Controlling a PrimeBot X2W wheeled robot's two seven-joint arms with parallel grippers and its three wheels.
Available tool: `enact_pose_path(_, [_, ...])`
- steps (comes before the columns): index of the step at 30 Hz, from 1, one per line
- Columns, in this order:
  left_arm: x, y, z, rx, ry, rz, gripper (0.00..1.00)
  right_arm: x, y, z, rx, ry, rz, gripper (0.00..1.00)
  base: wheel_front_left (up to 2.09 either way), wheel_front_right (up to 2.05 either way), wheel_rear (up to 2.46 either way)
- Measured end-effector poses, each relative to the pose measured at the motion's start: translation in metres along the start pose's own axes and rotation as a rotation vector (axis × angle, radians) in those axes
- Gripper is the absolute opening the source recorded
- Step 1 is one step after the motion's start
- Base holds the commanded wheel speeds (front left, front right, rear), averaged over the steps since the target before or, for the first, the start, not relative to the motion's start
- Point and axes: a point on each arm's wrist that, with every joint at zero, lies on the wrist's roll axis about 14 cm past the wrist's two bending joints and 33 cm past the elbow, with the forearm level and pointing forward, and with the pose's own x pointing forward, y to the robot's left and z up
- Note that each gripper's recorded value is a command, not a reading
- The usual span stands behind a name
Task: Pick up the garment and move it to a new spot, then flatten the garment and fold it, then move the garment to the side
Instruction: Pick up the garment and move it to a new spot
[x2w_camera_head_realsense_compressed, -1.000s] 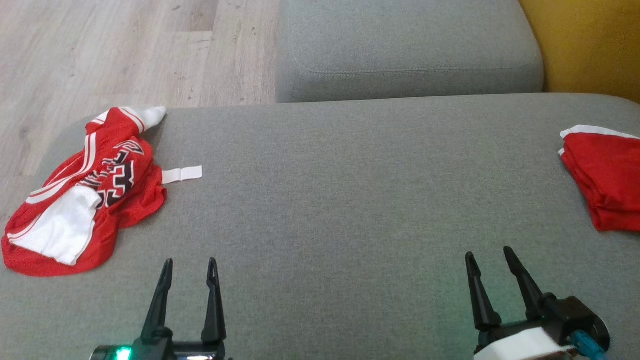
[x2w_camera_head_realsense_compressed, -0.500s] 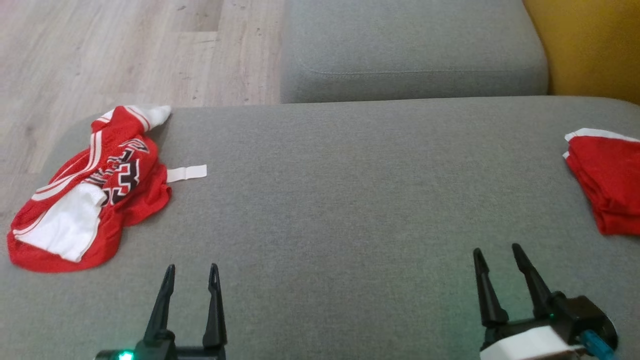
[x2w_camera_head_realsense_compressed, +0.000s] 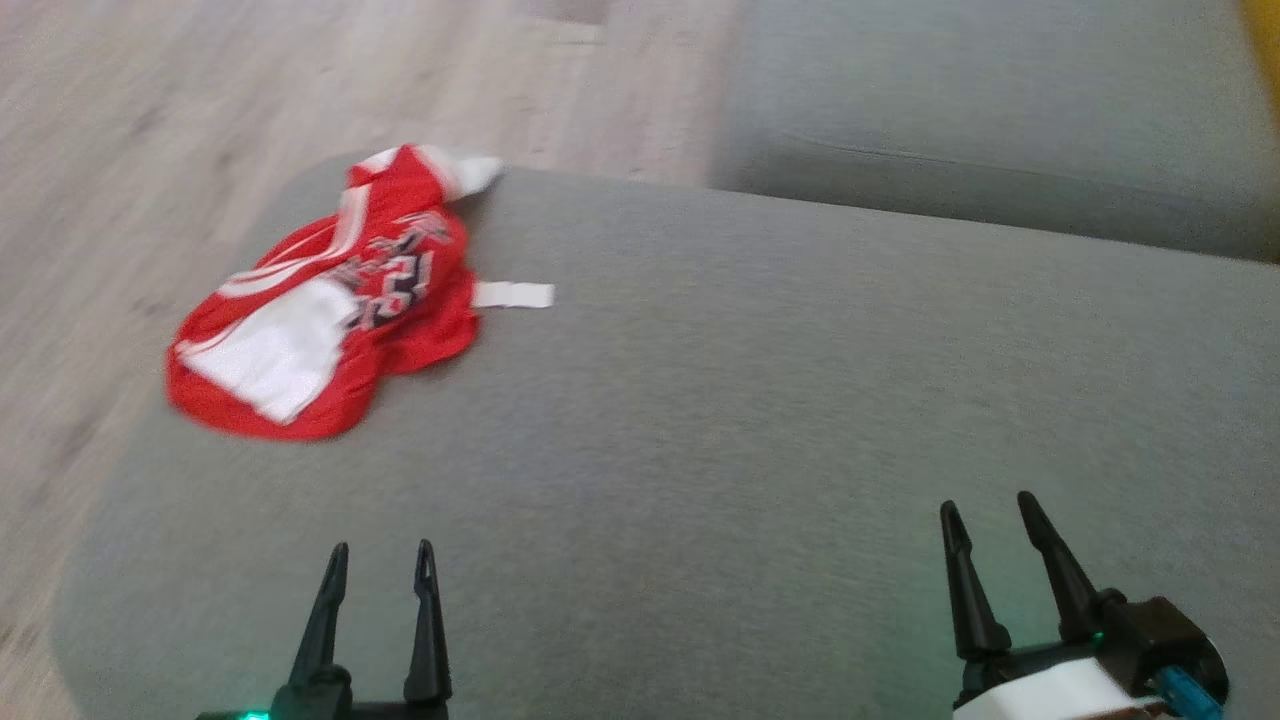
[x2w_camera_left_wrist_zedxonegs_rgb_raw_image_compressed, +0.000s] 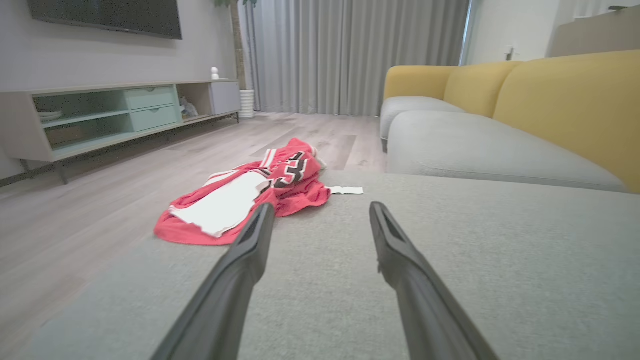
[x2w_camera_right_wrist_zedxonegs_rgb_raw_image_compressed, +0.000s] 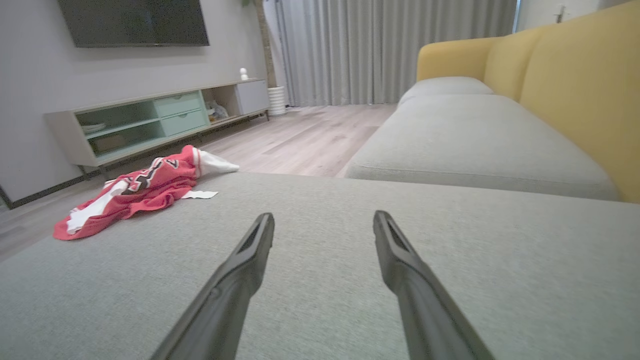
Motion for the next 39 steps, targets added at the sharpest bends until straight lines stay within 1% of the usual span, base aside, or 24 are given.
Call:
enact_pose_path(3, [-0.011, 0.023, 0.0, -0.001, 0.0, 0.082, 1.0, 0.013, 0.022, -0.004, 0.0, 0.015, 0.079, 1.0, 0.0, 0.0, 0.0])
enact_pose_path(4, [-0.011, 0.023, 0.0, -0.001, 0.0, 0.082, 1.0, 0.013, 0.022, -0.004, 0.0, 0.015, 0.079, 1.0, 0.0, 0.0, 0.0])
enact_pose_path(7, [-0.024, 0.05, 0.0, 0.002, -0.003, 0.182, 1.0, 0.023, 0.043, -0.008, -0.002, 0.029, 0.154, 1.0, 0.0, 0.0, 0.0])
enact_pose_path(12, [-0.045, 0.08, 0.0, 0.002, 0.003, 0.314, 1.0, 0.04, 0.074, -0.014, -0.015, 0.047, 0.263, 1.0, 0.0, 0.0, 0.0])
enact_pose_path(17, [-0.045, 0.098, 0.007, 0.028, -0.001, 0.392, 1.0, 0.051, 0.089, -0.028, -0.019, 0.083, 0.332, 1.0, 0.0, 0.0, 0.0])
enact_pose_path(19, [-0.037, 0.107, 0.016, 0.048, -0.017, 0.413, 1.0, 0.054, 0.084, -0.037, -0.037, 0.105, 0.345, 1.0, 0.0, 0.0, 0.0])
enact_pose_path(22, [-0.001, 0.115, 0.047, 0.092, -0.101, 0.392, 1.0, 0.063, 0.067, -0.051, -0.084, 0.136, 0.36, 1.0, 0.0, 0.0, 0.0])
enact_pose_path(25, [0.05, 0.109, 0.084, 0.144, -0.195, 0.314, 1.0, 0.081, 0.049, -0.058, -0.126, 0.135, 0.367, 1.0, 0.0, 0.0, 0.0])
enact_pose_path(27, [0.084, 0.105, 0.092, 0.169, -0.202, 0.259, 1.0, 0.092, 0.035, -0.064, -0.149, 0.138, 0.361, 1.0, 0.0, 0.0, 0.0])
enact_pose_path(30, [0.13, 0.105, 0.081, 0.21, -0.135, 0.191, 1.0, 0.099, 0.015, -0.079, -0.177, 0.164, 0.361, 1.0, 0.0, 0.0, 0.0])
enact_pose_path(33, [0.175, 0.11, 0.074, 0.24, -0.071, 0.164, 1.0, 0.1, 0.0, -0.096, -0.186, 0.196, 0.36, 1.0, 0.0, 0.0, 0.0])
enact_pose_path(35, [0.205, 0.111, 0.072, 0.243, -0.028, 0.154, 1.0, 0.104, -0.009, -0.098, -0.189, 0.184, 0.349, 1.0, 0.0, 0.0, 0.0])
enact_pose_path(36, [0.205, 0.111, 0.072, 0.243, -0.028, 0.154, 1.0, 0.104, -0.009, -0.098, -0.189, 0.184, 0.349, 1.0, 0.0, 0.0, 0.0])
enact_pose_path(39, [0.244, 0.106, 0.054, 0.215, 0.082, 0.13, 1.0, 0.109, -0.03, -0.094, -0.204, 0.161, 0.309, 1.0, 0.0, 0.0, 0.0])
